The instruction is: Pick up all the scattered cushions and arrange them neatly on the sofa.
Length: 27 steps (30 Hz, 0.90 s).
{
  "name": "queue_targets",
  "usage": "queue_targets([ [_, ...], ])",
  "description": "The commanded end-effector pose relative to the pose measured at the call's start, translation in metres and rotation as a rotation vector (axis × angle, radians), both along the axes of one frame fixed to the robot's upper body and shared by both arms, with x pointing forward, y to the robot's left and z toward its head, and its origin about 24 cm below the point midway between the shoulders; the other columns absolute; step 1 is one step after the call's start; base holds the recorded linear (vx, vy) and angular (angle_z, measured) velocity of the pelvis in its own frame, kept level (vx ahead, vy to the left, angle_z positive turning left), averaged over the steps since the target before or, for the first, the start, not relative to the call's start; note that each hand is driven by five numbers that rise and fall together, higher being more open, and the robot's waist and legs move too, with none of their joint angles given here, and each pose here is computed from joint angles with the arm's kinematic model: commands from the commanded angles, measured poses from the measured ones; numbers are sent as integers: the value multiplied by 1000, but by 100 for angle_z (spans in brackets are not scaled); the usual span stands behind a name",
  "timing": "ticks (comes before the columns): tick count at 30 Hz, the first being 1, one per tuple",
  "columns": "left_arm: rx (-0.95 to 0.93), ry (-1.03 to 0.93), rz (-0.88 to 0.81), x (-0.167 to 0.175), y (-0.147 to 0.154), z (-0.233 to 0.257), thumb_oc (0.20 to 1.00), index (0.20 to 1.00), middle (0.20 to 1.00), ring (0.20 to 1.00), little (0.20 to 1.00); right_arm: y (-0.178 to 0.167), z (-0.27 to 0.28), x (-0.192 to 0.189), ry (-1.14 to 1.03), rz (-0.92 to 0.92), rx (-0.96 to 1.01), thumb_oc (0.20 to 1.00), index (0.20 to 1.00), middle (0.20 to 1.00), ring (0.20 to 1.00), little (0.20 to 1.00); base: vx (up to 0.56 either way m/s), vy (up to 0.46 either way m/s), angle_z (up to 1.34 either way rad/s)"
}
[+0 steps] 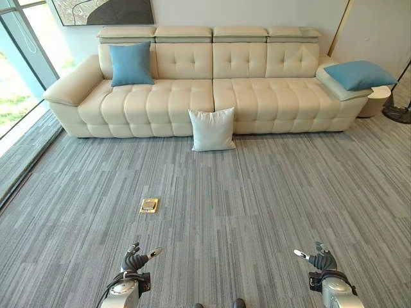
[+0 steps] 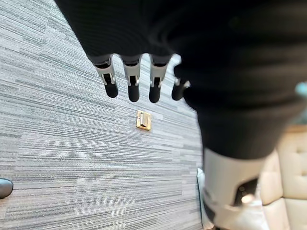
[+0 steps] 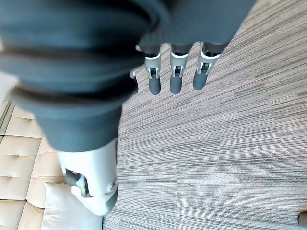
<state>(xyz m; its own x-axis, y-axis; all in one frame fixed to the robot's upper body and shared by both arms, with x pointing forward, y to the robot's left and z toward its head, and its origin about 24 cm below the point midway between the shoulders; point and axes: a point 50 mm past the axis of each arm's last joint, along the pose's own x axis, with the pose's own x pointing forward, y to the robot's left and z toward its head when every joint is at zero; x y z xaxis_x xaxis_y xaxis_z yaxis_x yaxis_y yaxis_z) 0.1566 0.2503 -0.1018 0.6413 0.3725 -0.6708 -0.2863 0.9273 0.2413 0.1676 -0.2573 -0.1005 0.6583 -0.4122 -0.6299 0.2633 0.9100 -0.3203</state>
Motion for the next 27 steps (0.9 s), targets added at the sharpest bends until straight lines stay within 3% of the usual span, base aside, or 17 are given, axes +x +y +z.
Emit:
queue_targets([
  [1, 43, -32, -22, 14, 0, 5, 1000, 1000, 1000, 1000, 1000, -5, 10, 16, -62, -33, -5, 1000, 1000, 1000, 1000, 1000, 0, 0, 0],
  [27, 31, 11, 16, -2, 4, -2, 1000, 1000, 1000, 1000, 1000, 0, 9, 16, -46, 11, -19, 1000, 1000, 1000, 1000, 1000, 3, 4, 5],
])
